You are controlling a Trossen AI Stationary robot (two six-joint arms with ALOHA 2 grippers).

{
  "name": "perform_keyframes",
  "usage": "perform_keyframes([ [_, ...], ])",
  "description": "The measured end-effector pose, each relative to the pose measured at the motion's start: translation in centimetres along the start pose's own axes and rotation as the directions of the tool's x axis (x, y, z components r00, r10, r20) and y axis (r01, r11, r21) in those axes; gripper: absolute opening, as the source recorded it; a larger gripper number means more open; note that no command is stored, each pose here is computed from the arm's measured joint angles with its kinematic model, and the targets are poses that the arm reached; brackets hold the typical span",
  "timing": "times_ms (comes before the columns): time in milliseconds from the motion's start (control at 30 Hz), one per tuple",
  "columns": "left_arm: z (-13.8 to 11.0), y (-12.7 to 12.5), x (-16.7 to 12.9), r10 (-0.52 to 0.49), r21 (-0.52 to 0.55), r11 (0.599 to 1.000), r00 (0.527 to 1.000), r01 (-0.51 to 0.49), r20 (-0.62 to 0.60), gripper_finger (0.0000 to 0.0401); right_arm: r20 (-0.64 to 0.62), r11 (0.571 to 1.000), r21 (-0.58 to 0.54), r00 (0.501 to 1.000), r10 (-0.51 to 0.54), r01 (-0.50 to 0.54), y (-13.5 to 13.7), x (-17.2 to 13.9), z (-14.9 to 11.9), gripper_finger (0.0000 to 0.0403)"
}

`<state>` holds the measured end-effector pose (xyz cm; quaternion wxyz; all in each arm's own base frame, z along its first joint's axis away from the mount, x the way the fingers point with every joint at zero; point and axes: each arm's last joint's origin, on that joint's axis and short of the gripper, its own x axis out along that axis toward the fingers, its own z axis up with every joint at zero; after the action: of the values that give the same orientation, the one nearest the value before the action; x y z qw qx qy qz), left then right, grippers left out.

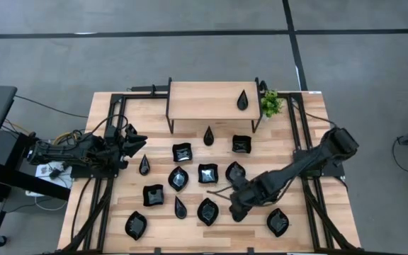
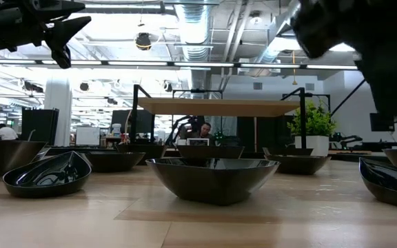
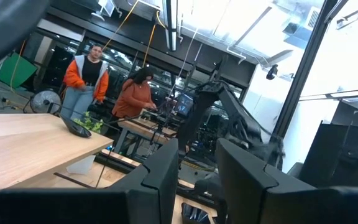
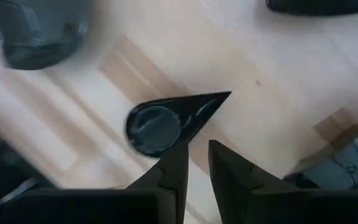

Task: Pick & Place Mini shaped plates
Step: Stack the drop-shaped plate on top of the drop-shaped plate on the shelf

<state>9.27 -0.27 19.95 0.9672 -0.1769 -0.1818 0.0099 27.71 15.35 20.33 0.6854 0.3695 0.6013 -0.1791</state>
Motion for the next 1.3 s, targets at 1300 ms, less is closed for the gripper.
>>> perform_keyframes([
  [1300, 0.3, -0.1, 0.0, -0.011, -0.016, 1.000, 0.999, 0.012, 0.033, 0.0112, 0.072, 0.991, 0.098, 0.992, -0.101, 0.094, 0.1, 2.3, -1.0, 0.0105],
])
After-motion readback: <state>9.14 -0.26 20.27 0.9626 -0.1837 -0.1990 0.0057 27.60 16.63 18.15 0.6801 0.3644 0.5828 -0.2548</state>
